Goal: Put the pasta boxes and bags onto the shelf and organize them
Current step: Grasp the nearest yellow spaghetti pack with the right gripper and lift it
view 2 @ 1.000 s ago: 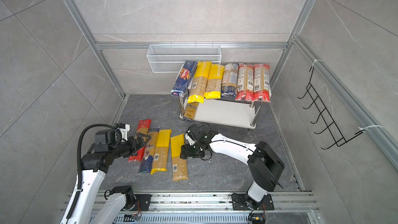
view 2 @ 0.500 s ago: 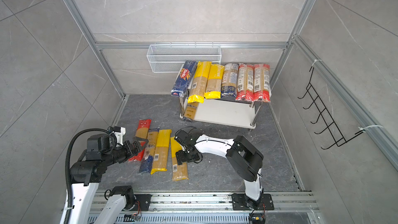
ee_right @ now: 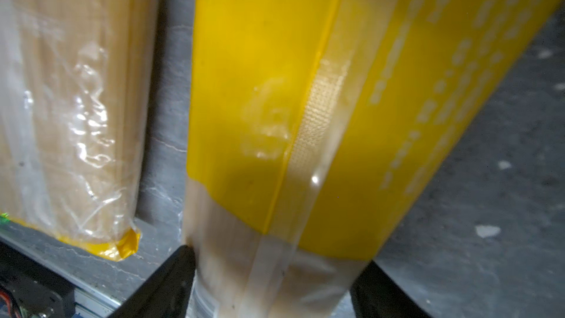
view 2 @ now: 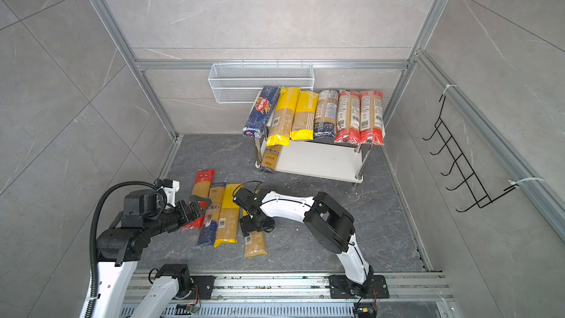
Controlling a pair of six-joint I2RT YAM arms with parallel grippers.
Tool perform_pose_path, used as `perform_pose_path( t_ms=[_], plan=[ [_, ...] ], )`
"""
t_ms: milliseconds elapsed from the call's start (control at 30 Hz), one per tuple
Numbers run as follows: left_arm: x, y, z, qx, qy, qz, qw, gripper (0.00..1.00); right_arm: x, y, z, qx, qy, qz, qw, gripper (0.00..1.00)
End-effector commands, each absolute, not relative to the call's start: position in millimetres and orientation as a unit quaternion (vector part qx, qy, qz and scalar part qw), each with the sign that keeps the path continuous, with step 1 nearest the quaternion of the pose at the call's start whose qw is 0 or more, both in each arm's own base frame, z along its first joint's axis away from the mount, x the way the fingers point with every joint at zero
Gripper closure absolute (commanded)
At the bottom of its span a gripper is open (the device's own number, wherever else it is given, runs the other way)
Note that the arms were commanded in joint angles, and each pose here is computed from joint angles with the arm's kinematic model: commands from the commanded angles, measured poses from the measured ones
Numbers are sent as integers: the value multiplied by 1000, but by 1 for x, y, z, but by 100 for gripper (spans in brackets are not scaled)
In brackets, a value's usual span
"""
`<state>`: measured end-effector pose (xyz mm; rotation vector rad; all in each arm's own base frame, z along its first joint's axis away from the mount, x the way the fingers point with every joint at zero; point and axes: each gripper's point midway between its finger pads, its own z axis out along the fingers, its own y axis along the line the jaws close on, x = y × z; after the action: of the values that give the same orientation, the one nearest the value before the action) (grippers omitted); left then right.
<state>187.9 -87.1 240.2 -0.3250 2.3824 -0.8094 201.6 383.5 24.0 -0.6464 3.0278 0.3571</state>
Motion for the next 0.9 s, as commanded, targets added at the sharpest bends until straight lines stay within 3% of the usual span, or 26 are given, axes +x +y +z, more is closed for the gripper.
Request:
perform_pose_path(
  t_ms=[0,267,333,433,633,667,867],
  plan=[
    [189,-86,253,-106,896,-296,314,0,199,381,2,-207,976,67,5,20],
    [189,-84,253,-97,901,-276,320,0,191,377,-15,-203,979,20,-21,25],
    [190,-83,255,-95,901,-272,323,0,188,377,-19,-199,979,24,-27,35],
    [193,-84,257,-95,901,-272,323,0,184,376,-22,-194,980,29,-35,61],
    [196,-82,252,-101,904,-267,319,0,178,370,-22,-185,981,43,-46,90],
    [197,-83,251,-101,904,-267,318,0,178,371,-20,-185,980,49,-45,99],
    [211,-88,255,-103,901,-279,316,0,176,368,-7,-165,981,94,-43,100]
  ],
)
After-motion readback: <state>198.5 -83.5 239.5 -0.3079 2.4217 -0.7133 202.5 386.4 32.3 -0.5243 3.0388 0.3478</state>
